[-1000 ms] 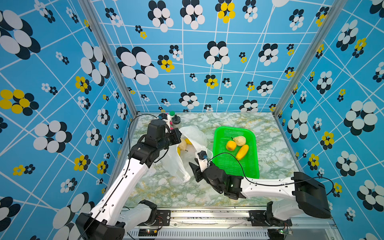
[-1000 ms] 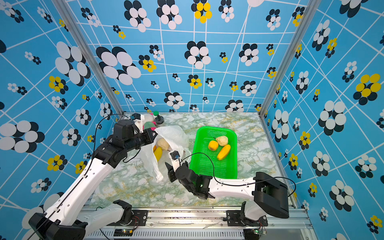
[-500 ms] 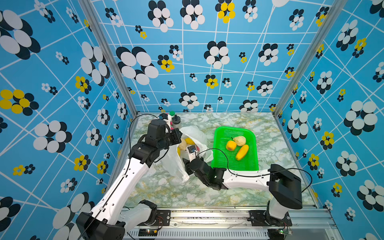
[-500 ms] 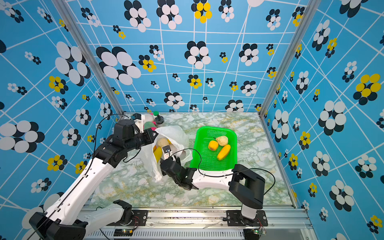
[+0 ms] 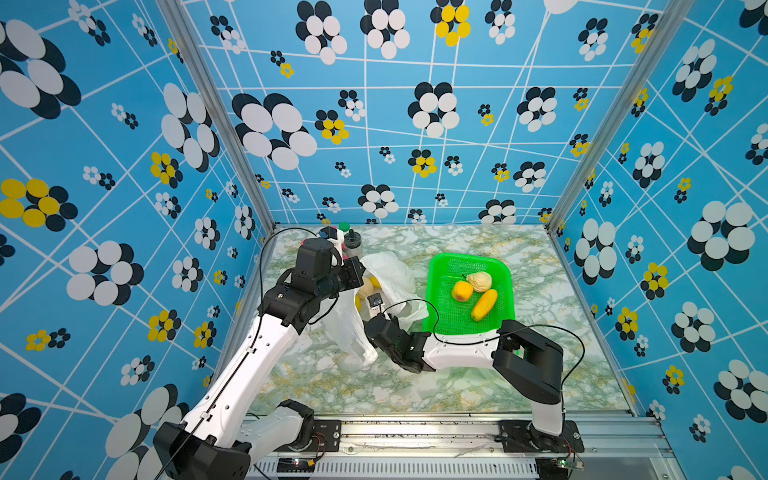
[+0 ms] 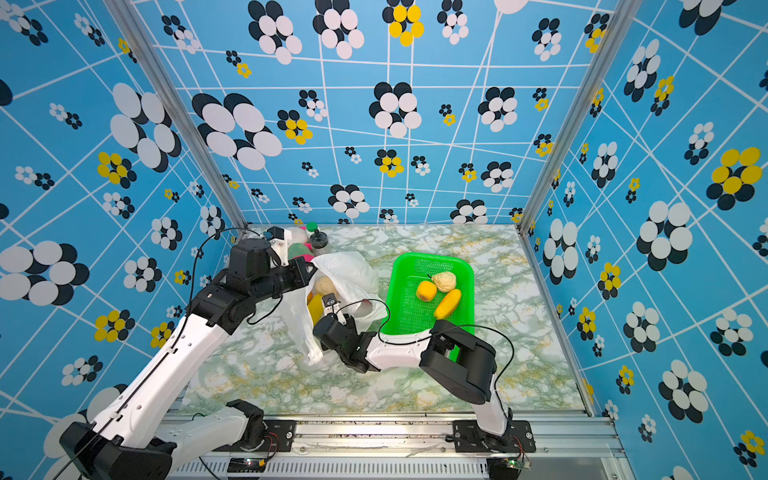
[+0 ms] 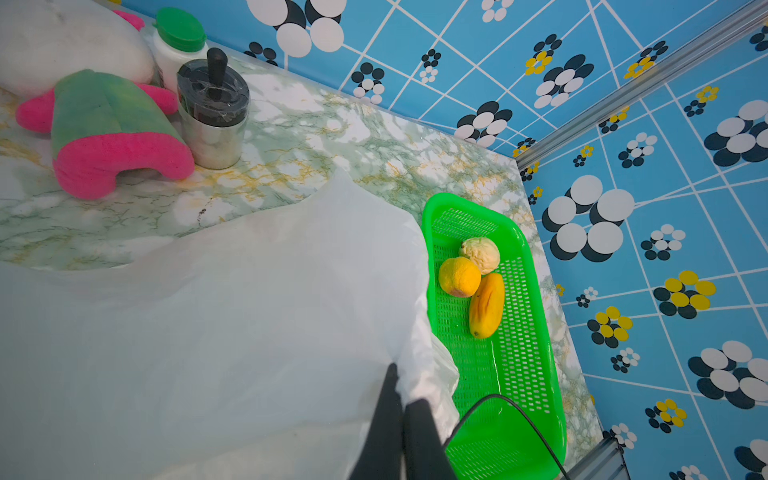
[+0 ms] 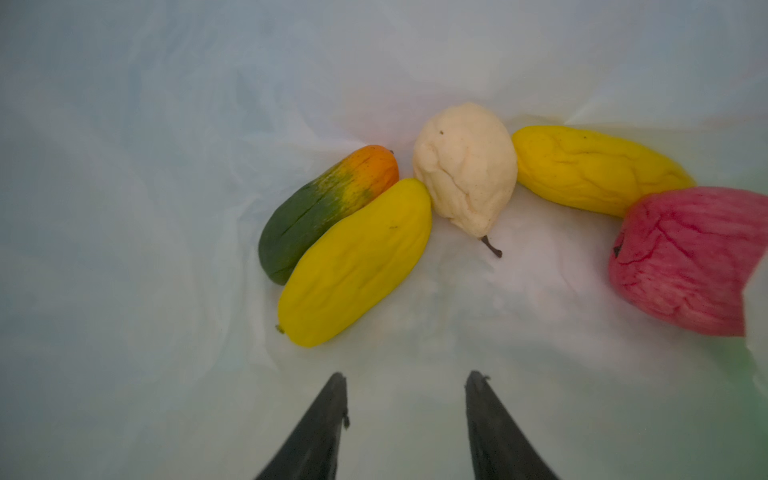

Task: Untie the knot of the plastic bag and take out the fruit
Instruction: 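Lower the right gripper into the bag onto the long yellow fruit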

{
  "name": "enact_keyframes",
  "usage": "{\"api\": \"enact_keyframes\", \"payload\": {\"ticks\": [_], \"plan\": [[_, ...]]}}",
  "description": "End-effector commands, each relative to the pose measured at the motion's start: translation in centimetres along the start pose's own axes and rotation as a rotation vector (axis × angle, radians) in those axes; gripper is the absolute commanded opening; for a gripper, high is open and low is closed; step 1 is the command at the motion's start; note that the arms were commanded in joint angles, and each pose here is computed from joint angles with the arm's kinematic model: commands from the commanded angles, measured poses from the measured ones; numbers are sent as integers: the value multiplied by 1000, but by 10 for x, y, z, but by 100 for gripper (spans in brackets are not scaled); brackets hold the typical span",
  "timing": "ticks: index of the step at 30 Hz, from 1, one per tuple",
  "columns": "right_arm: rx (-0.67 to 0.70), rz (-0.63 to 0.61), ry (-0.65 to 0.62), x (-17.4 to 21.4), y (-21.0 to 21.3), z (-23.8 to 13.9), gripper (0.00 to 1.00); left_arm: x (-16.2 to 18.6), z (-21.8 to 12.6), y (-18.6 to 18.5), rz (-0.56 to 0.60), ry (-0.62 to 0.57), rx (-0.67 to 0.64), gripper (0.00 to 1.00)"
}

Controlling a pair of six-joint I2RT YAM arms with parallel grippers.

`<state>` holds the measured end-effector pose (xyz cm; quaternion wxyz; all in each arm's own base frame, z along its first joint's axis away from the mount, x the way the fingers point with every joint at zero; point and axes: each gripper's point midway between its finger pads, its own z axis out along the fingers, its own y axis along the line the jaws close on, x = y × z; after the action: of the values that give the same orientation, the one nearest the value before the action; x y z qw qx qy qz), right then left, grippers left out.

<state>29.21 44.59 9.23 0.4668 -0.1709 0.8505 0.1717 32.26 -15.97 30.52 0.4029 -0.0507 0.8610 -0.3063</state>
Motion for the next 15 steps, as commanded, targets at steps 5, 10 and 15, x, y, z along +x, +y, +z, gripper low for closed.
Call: {"api": "enact_keyframes", "payload": {"ticks": [5,10,15], "plan": [[65,36,17,-6,-17,38,55,-6,-3,-7,30,-20,35,0],[75,26,3,-14,-18,56,62,-6,2,-6,33,-17,32,0],[84,9,29,-4,-16,79,70,-7,3,-9,34,-10,43,0]]}}
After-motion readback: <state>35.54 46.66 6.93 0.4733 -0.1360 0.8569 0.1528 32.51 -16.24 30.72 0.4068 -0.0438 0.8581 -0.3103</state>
